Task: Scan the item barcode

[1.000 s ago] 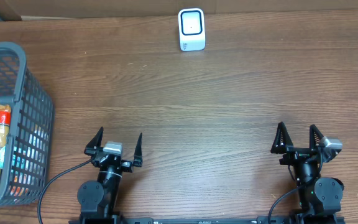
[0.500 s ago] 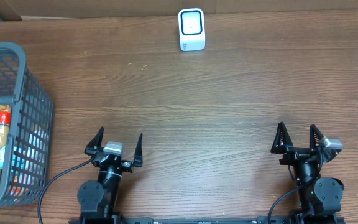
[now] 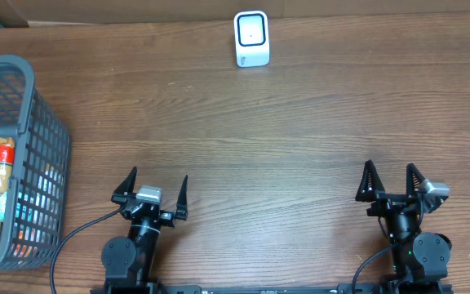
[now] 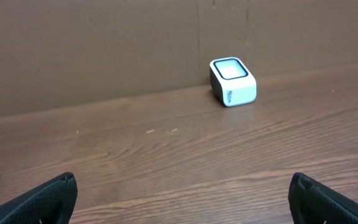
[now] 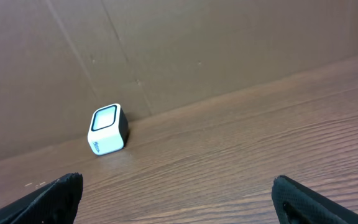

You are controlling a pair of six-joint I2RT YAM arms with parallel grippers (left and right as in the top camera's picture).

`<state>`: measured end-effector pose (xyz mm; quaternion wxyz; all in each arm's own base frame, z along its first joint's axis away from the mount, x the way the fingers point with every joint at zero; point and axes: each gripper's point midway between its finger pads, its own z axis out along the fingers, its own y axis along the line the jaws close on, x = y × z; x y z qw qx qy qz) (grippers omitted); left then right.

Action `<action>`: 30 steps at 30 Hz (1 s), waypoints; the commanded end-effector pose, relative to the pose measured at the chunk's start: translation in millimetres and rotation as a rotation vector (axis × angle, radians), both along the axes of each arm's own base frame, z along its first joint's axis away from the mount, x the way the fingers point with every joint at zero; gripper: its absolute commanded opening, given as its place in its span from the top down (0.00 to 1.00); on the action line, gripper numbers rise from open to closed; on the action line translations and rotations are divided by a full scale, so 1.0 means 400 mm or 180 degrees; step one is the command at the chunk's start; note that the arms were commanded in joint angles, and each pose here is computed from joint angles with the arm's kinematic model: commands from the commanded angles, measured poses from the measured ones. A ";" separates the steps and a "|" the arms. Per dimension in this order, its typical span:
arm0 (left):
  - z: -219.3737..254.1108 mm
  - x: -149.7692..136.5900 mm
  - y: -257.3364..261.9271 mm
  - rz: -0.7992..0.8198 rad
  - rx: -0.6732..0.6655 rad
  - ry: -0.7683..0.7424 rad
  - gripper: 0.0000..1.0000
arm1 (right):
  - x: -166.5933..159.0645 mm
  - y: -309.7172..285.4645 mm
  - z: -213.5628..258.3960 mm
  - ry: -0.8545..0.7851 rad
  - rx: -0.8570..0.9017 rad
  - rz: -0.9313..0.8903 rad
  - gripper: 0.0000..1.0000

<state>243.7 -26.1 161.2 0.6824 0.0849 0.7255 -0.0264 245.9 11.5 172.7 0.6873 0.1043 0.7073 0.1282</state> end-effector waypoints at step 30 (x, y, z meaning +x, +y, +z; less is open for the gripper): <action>0.434 0.147 -0.038 -0.0234 -0.0193 0.1656 0.00 | 0.001 0.003 -0.007 0.0001 -0.0010 0.0017 0.00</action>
